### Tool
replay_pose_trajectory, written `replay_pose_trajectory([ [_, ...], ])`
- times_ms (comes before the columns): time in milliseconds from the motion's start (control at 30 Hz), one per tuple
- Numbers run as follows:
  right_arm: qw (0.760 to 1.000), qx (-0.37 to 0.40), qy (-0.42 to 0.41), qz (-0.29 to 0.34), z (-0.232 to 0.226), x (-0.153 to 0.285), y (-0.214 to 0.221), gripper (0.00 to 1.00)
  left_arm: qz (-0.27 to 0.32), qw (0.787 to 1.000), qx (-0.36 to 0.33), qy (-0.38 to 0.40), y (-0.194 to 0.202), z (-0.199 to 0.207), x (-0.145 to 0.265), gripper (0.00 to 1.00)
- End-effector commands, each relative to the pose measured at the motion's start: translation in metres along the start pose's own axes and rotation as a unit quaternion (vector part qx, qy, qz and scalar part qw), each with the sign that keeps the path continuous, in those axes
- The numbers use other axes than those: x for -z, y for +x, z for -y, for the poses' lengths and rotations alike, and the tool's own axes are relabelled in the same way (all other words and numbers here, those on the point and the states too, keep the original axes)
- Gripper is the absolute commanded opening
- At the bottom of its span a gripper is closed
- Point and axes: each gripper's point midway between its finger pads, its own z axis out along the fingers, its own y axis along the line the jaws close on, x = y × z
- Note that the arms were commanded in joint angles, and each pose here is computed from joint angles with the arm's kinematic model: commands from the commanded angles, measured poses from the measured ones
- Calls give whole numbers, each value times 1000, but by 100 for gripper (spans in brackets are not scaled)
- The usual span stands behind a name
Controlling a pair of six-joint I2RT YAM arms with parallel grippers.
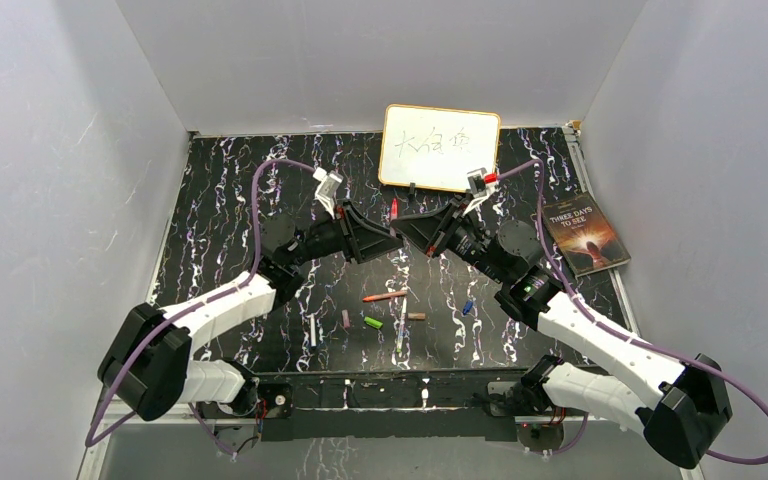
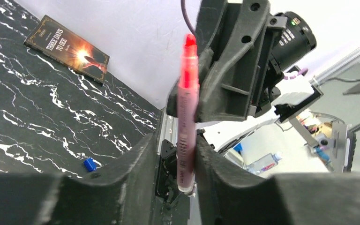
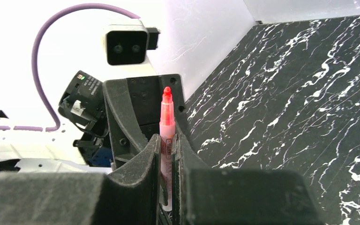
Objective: Insert the pens into the pen caps
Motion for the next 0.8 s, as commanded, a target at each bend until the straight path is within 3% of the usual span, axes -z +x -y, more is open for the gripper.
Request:
replay_pose_trajectory([
  [0,999,8,-31,31,-16,1,-17,0,24,998,-38,37,-21,25,-6,22],
  [67,999,10,-26,29,-14,2,-17,0,25,998,-40,32,-22,24,-6,4],
  [200,1000,14,-7,26,-6,5,-14,1,18,997,-59,-37,-25,5,-3,0],
  [300,999,18,34,36,8,11,-16,40,-19,979,-104,-176,-26,-36,13,0],
  [333,998,20,52,40,14,15,-17,48,-28,966,-117,-229,-31,-50,24,0],
  [433,995,43,87,33,33,23,-8,55,-38,926,-138,-348,-56,-82,60,0],
  [533,988,74,123,-58,59,20,30,57,-45,886,-119,-447,-71,-114,105,0],
  [600,975,79,161,-134,82,14,63,56,-40,846,-109,-520,-79,-134,137,0],
  [700,943,93,207,-242,102,9,115,55,-45,801,-83,-591,-78,-154,173,0],
  [767,922,115,228,-292,102,4,144,55,-49,784,-59,-615,-72,-165,189,0],
])
